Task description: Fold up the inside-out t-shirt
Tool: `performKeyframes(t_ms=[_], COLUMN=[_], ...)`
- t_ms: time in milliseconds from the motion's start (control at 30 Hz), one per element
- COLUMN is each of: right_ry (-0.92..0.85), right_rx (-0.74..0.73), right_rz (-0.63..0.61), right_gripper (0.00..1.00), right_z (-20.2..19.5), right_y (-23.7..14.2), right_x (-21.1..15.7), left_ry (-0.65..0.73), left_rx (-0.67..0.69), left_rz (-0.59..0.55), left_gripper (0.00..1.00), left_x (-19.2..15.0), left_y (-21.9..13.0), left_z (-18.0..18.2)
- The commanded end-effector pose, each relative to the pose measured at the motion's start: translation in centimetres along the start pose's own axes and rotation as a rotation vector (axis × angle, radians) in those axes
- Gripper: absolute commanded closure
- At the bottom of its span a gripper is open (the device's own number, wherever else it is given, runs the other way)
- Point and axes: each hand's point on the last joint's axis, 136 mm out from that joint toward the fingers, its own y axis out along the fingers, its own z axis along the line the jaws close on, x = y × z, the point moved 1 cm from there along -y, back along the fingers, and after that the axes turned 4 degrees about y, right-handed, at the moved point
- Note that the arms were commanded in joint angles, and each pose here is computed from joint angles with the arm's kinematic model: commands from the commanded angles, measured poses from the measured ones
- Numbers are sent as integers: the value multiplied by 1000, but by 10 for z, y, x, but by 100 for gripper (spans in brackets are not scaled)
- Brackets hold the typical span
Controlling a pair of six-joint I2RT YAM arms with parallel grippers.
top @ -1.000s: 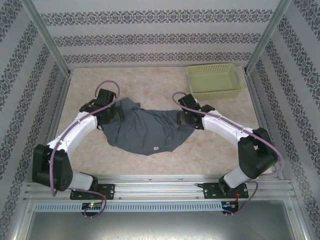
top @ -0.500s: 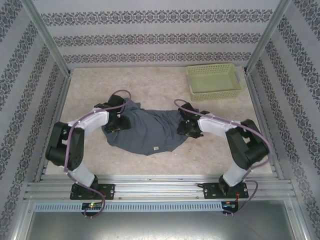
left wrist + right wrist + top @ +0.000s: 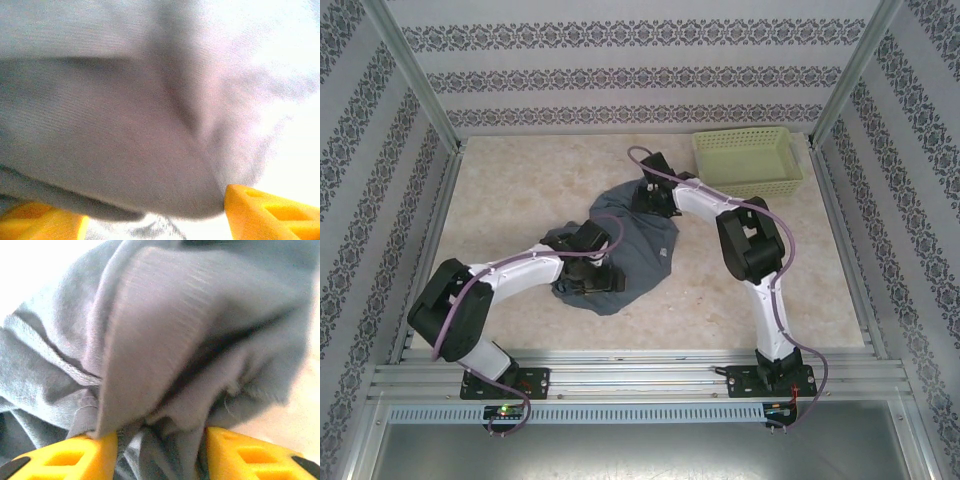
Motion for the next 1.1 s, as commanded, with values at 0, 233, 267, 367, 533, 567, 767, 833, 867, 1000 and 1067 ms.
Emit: performKeyframes(t_ms=[0,233,267,367,533,567,767,833,867,1000,1067], right_ry=[-58,-47,-51,-37,-100,-124,-204,-204,-212,-249,-243], right_rx=[37,-22,-30,-72,-70,-64,-9,-48,-82,-228,-268], right_rz=[-19,-98,-93,-51,10,24,138,170,177,156,141], right_gripper=[46,36,36,36,36,36,36,37,37,39,40], right_z=[18,-10,-14,-37,-37,-33,3,1,-3,-30,-45], right_y=[-28,-105,-112,-126,-141,-141,-108,-93,-85,-69,-61], right_x=[18,10,-1,-50,-130,-142,-200,-205,-205,-179,-159], left_ry=[9,-126,-138,-186,-198,-190,-268,-263,-257,-269,-286], left_rx=[-91,-33,1,73,134,150,143,164,164,160,134], left_rz=[-141,-336,-344,-388,-381,-376,-288,-272,-260,-227,-204], left_gripper=[24,20,20,20,20,20,27,28,28,31,32], left_x=[26,97,108,154,217,228,236,228,220,181,156], left_y=[-42,-89,-89,-83,-45,-40,13,15,17,20,24], left_z=[-28,16,23,40,53,55,88,93,94,102,101])
